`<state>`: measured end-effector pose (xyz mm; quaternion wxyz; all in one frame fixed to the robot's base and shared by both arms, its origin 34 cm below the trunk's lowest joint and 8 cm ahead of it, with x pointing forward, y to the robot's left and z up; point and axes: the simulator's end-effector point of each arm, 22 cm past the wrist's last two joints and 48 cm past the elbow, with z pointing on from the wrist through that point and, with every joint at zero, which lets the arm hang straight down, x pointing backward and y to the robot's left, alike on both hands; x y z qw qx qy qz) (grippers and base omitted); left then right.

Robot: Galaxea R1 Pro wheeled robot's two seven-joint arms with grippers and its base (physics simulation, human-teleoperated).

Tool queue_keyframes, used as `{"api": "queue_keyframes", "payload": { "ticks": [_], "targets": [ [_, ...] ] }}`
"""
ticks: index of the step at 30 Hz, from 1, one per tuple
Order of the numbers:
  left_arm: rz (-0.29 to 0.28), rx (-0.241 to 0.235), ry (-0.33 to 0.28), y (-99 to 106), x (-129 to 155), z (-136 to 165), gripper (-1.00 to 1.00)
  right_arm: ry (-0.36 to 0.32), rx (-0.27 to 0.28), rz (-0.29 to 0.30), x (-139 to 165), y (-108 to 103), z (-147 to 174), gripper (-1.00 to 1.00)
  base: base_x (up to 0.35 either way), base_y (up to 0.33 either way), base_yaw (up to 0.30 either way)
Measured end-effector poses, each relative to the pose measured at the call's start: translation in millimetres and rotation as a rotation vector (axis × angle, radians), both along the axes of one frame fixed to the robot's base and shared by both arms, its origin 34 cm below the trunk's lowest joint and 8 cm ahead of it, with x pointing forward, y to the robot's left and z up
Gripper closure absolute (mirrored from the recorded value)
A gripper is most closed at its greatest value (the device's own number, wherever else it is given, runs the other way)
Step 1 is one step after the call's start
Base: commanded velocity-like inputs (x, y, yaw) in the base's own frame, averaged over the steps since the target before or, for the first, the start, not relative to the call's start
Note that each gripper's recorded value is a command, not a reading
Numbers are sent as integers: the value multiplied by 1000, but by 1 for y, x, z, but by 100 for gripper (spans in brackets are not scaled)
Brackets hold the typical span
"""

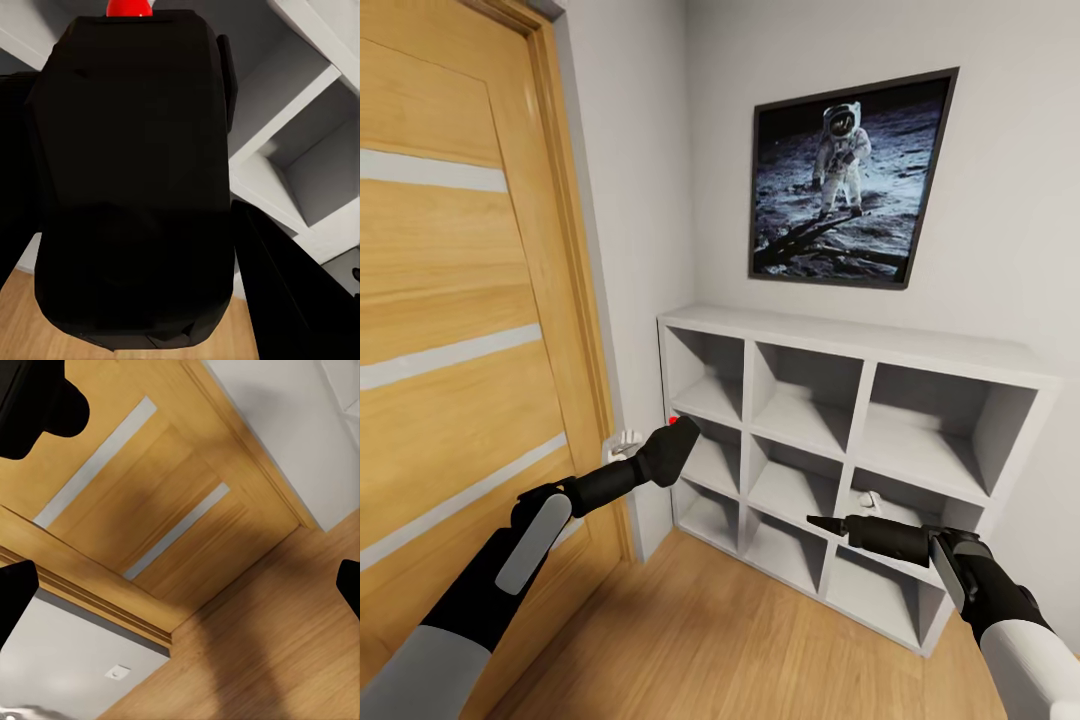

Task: Attach the digital camera to the camera tripod in the bedroom.

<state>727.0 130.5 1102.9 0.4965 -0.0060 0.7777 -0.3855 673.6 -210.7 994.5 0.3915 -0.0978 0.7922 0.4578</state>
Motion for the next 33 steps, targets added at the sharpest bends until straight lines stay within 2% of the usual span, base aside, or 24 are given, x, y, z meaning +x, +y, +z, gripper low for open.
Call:
{"api": "queue_keyframes", "payload": {
  "ticks": [13, 21, 25, 32, 33],
  "targets": [
    [0, 0, 0, 0, -4, 12, 100, 2, -1, -1, -4, -1, 11, -100, 0, 0, 0],
    [6, -3, -9, 4, -6, 23, 100, 14, -21, -27, -3, -4, 12, -100, 0, 0, 0],
    [31, 23, 18, 18, -5, 13, 100, 53, -18, -37, -8, -5, 2, -100, 0, 0, 0],
    [79, 77, 61, 56, -4, 0, 100, 147, -1, -42, -25, -5, -24, -100, 0, 0, 0],
    [104, 90, 125, 70, -4, -27, 100, 235, -23, -50, -42, -11, -55, -100, 0, 0, 0]
  ]
}}
